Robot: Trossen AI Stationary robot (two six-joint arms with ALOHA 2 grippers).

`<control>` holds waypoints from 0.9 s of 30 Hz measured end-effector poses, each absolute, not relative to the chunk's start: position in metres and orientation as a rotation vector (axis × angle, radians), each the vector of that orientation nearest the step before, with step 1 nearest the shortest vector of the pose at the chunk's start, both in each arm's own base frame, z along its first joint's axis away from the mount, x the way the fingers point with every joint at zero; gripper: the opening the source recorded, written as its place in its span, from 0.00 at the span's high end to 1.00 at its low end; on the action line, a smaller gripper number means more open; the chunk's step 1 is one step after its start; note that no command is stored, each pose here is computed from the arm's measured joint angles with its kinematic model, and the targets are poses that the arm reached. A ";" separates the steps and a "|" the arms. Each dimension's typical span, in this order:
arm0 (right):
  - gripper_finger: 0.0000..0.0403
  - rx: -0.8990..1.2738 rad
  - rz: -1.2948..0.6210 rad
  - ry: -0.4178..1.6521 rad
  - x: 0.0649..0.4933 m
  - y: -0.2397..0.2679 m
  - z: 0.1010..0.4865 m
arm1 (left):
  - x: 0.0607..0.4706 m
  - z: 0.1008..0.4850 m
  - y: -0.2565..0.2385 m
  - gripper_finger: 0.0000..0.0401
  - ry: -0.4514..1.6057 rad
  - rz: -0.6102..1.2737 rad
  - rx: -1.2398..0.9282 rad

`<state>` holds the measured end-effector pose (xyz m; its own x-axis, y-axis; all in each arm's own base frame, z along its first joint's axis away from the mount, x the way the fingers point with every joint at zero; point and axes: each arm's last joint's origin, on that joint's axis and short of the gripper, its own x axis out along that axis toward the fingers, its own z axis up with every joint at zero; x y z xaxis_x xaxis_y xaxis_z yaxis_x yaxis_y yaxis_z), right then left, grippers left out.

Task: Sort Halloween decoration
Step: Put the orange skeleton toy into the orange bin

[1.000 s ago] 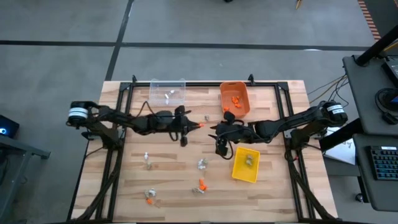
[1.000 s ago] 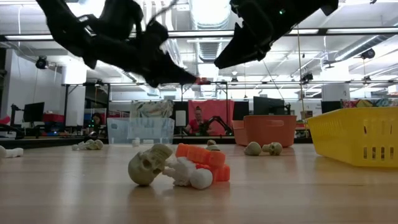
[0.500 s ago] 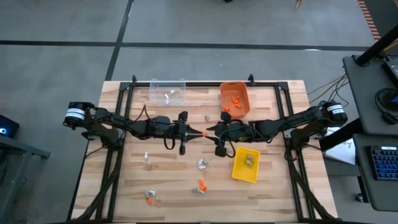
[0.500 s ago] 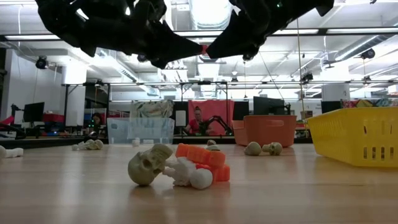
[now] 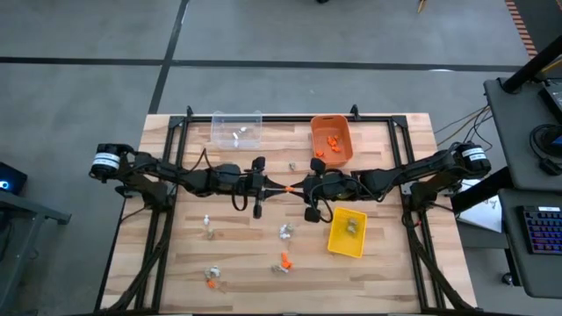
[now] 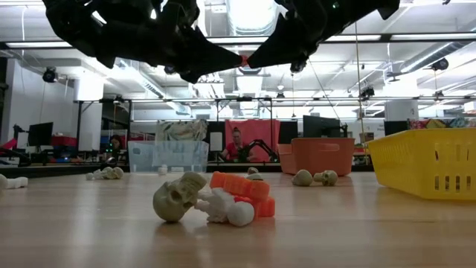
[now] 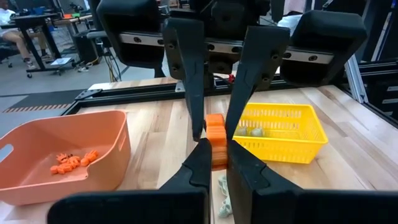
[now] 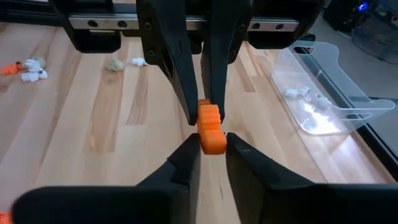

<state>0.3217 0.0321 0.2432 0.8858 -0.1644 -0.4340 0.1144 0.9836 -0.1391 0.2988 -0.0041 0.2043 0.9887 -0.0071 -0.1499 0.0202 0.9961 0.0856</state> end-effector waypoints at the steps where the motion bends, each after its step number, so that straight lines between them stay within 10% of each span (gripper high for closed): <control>1: 0.87 -0.113 -0.145 0.460 0.322 0.032 0.243 | 0.299 0.204 -0.004 1.00 0.150 -0.013 0.087; 12: 0.96 -0.118 -0.144 0.455 0.322 0.032 0.244 | 0.299 0.204 -0.004 0.93 0.155 -0.012 0.076; 27: 0.98 -0.096 -0.300 0.603 0.319 0.002 0.243 | 0.296 0.191 -0.001 0.48 0.296 0.077 0.028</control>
